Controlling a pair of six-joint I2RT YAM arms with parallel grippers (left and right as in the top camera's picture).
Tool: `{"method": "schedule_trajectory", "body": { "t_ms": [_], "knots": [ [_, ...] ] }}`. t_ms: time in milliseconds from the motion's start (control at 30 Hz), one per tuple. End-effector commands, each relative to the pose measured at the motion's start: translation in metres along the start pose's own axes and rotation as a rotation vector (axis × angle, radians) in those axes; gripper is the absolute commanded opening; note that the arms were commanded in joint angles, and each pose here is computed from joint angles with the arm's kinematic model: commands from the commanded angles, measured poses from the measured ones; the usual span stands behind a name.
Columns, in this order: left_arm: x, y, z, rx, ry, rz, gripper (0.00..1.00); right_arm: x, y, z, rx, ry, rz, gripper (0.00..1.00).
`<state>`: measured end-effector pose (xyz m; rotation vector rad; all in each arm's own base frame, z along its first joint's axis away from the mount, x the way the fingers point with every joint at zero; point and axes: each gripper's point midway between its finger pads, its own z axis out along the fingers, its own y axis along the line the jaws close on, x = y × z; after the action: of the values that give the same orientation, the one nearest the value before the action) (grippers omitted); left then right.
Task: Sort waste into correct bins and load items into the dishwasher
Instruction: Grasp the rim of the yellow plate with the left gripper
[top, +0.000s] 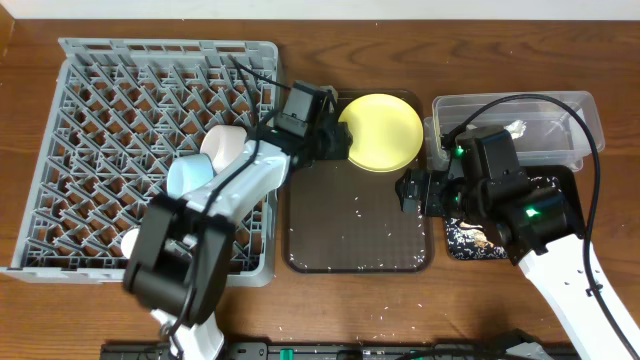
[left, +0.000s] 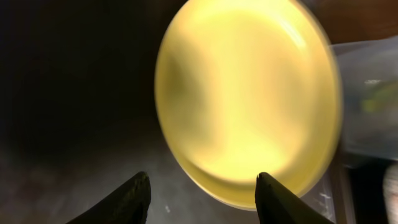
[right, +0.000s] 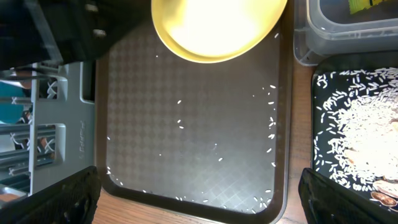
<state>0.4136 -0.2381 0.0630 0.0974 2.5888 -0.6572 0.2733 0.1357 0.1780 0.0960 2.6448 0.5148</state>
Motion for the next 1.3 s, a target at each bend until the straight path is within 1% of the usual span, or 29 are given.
{"method": "schedule_trajectory", "body": {
  "t_ms": [0, 133, 267, 333, 433, 500, 567, 633, 733, 800, 900, 967, 1100, 1267],
  "knots": [
    [0.012, 0.018, 0.029, -0.04, 0.028, -0.05, 0.55, 0.005, -0.004, 0.004, 0.009, 0.016, 0.009, 0.99],
    [0.022, 0.027, 0.046, -0.053, 0.051, -0.084, 0.54, 0.009, -0.007, 0.007, 0.015, 0.027, 0.011, 0.99],
    [0.027, 0.027, 0.052, -0.056, 0.063, -0.085, 0.49, 0.01, -0.008, 0.011, 0.021, 0.039, 0.013, 0.99],
    [0.028, 0.027, 0.052, -0.057, 0.065, -0.083, 0.45, 0.009, -0.008, 0.014, 0.024, 0.043, 0.014, 0.99],
    [0.031, 0.026, 0.053, -0.059, 0.07, -0.079, 0.32, 0.009, -0.009, 0.02, 0.03, 0.055, 0.016, 0.99],
    [0.032, 0.026, 0.054, -0.064, 0.072, -0.077, 0.28, 0.01, -0.01, 0.022, 0.034, 0.064, 0.018, 0.99],
    [0.035, 0.027, 0.057, -0.07, 0.078, -0.075, 0.27, 0.011, -0.011, 0.023, 0.037, 0.068, 0.018, 0.98],
    [0.039, 0.028, 0.059, -0.076, 0.092, -0.077, 0.24, 0.012, -0.011, 0.023, 0.039, 0.071, 0.019, 0.98],
    [0.048, 0.032, 0.059, -0.09, 0.126, -0.084, 0.08, 0.014, -0.012, 0.022, 0.042, 0.079, 0.02, 0.98],
    [0.054, 0.036, 0.055, -0.102, 0.155, -0.094, 0.08, 0.016, -0.013, 0.022, 0.048, 0.088, 0.022, 0.98],
    [0.054, 0.038, 0.039, -0.119, 0.176, -0.105, 0.07, 0.019, -0.015, 0.022, 0.054, 0.099, 0.023, 0.98],
    [0.047, 0.036, 0.02, -0.124, 0.169, -0.082, 0.07, 0.019, -0.015, 0.022, 0.054, 0.099, 0.023, 0.98],
    [0.031, 0.026, -0.031, -0.136, 0.132, -0.027, 0.07, 0.019, -0.015, 0.022, 0.053, 0.099, 0.023, 0.99],
    [0.021, 0.019, -0.103, -0.205, 0.059, 0.043, 0.08, 0.019, -0.015, 0.022, 0.054, 0.099, 0.024, 0.98]
  ]
}}
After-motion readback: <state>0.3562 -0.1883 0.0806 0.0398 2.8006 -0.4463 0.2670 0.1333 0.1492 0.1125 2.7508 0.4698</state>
